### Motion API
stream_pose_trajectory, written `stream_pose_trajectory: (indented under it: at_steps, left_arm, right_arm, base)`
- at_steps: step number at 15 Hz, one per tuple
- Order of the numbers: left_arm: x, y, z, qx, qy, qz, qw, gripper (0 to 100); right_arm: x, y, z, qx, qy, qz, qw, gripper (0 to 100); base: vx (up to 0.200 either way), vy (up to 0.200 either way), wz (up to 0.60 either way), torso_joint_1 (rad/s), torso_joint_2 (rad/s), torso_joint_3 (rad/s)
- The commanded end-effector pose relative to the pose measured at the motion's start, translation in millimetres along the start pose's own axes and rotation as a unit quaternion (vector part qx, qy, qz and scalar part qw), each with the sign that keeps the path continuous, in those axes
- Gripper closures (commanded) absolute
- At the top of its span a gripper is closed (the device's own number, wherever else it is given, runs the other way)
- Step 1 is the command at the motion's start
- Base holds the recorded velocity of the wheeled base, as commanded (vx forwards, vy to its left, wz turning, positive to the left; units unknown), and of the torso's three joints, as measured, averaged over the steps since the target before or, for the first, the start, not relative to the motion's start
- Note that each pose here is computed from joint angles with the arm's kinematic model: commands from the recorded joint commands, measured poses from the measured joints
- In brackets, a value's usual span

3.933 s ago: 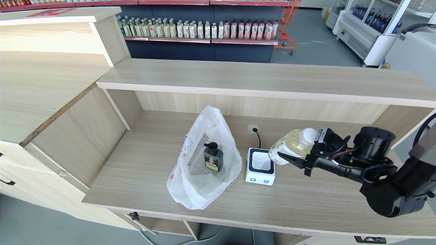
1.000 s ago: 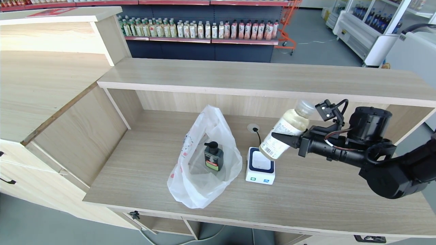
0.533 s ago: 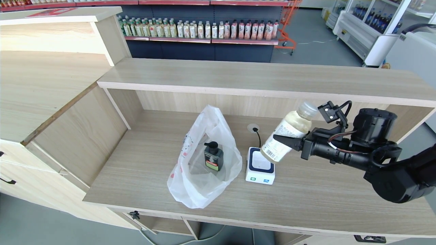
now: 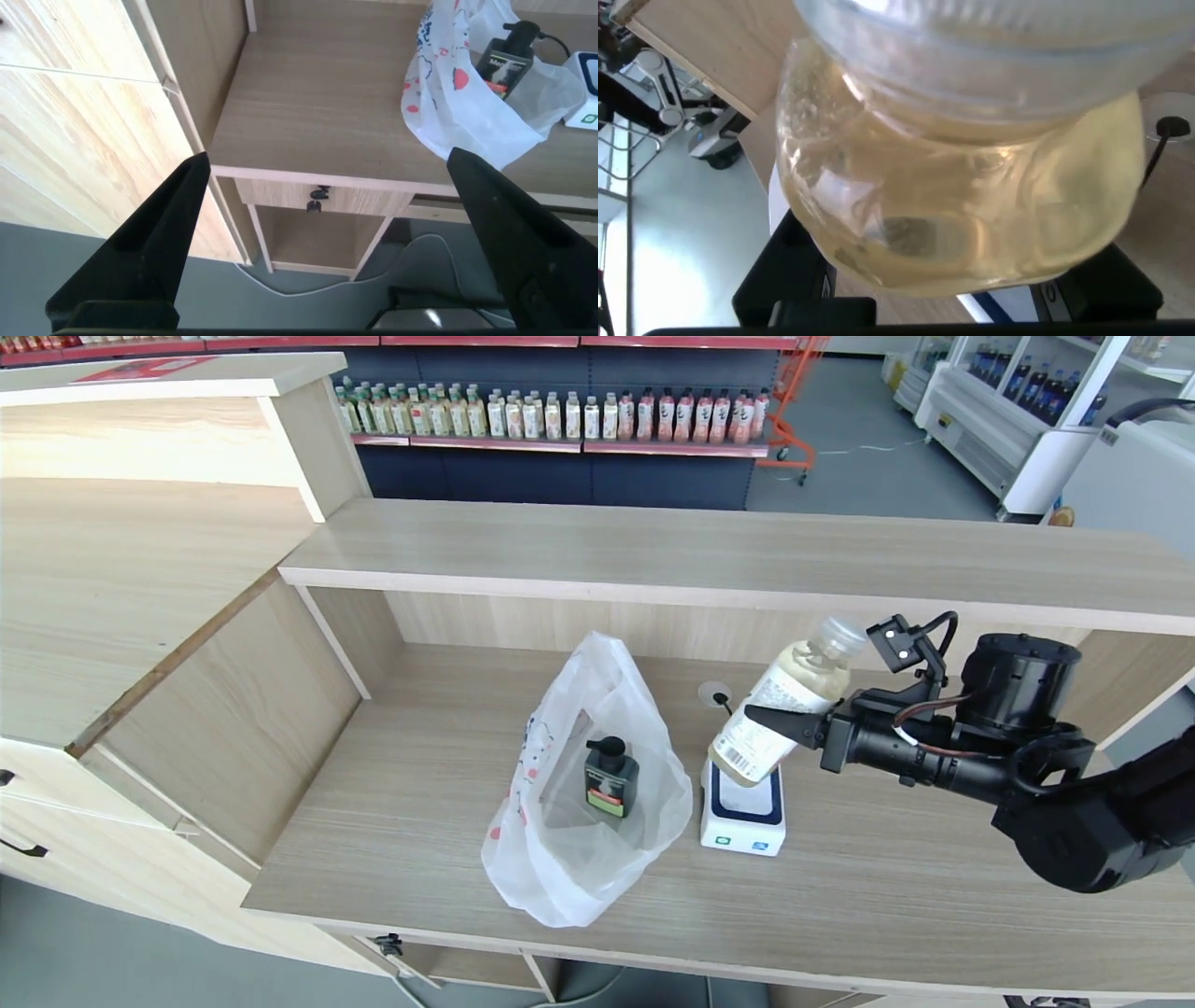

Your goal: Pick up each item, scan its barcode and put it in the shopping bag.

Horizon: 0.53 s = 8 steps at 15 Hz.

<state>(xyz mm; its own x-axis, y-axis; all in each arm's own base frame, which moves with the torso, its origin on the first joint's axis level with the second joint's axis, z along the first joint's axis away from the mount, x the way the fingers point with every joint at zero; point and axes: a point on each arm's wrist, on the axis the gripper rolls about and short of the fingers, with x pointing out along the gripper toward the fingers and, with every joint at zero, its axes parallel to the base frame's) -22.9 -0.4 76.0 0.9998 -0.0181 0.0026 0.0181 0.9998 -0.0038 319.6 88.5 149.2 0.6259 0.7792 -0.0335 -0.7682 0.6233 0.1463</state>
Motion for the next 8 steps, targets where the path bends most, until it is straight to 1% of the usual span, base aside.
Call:
stream_pose_trajectory:
  at_steps: [1, 2, 4, 8]
  left_arm:
    - [0, 0.0, 0.0, -0.001, 0.0, 0.0, 1.0, 0]
    - [0, 0.0, 0.0, -0.001, 0.0, 0.0, 1.0, 0]
    - [0, 0.0, 0.0, -0.001, 0.0, 0.0, 1.0, 0]
    - [0, 0.0, 0.0, 0.0, 0.0, 0.0, 1.0, 0]
  right_arm:
    - [3, -2, -1, -0.001, -0.001, -0.001, 1.0, 100]
    - [8, -2, -5, 0.002, 0.003, -0.001, 1.0, 100]
    - [19, -4, -14, 0.008, 0.01, -0.019, 1.0, 100]
    - [40, -22, -20, 0.004, 0.004, -0.033, 0.999, 100]
  base:
    - [0.0, 0.0, 0.0, 0.0, 0.0, 0.0]
    - [0.0, 0.0, 0.0, 0.0, 0.0, 0.0]
    - [0.0, 0.0, 0.0, 0.0, 0.0, 0.0]
    - [0.0, 0.0, 0.0, 0.0, 0.0, 0.0]
